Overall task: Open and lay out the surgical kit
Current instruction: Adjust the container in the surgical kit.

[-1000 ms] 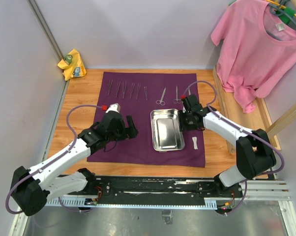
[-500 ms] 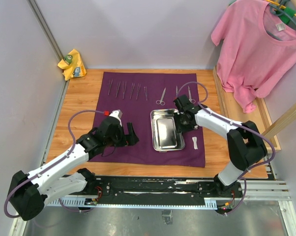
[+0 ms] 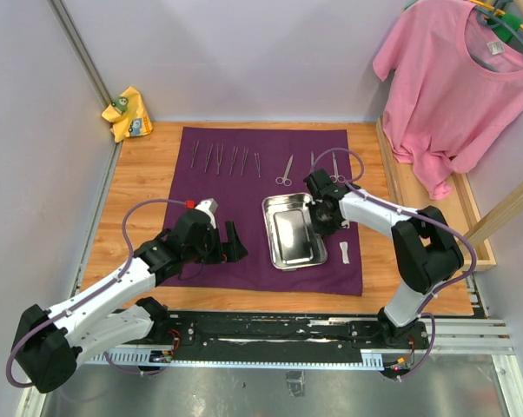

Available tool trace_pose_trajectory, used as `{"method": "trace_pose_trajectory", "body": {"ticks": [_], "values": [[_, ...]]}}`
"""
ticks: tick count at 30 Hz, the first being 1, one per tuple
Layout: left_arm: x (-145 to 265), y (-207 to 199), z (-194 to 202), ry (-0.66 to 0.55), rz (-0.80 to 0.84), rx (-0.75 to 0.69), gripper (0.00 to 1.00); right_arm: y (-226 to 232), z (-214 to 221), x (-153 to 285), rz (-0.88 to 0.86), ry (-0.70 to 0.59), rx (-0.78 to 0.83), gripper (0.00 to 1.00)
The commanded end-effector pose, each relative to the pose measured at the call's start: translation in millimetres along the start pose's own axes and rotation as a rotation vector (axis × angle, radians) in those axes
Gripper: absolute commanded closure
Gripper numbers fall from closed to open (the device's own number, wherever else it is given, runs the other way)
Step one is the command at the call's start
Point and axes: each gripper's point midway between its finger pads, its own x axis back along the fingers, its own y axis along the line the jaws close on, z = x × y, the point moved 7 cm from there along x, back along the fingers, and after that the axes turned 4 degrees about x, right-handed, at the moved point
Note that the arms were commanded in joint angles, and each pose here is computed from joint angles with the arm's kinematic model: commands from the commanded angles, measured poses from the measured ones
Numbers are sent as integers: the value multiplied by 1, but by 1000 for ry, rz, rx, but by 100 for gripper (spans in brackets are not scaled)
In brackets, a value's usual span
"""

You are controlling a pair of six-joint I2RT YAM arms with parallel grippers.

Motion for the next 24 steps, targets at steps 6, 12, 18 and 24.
{"method": "trace_pose_trajectory", "body": {"ticks": [6,12,18,24], "values": [[3,-9,-9,-12,-31,55,1,17,-2,9,-134,-67,-73,99],[7,-8,-15,-21,-96,82,1,21,-2,17,-241,-117,-165,99],[9,-13,-25,-29,-148,80,1,25,5,10,-395,-129,-258,99],[8,-17,-31,-40,-159,93,1,25,9,2,-529,-126,-327,99]]}}
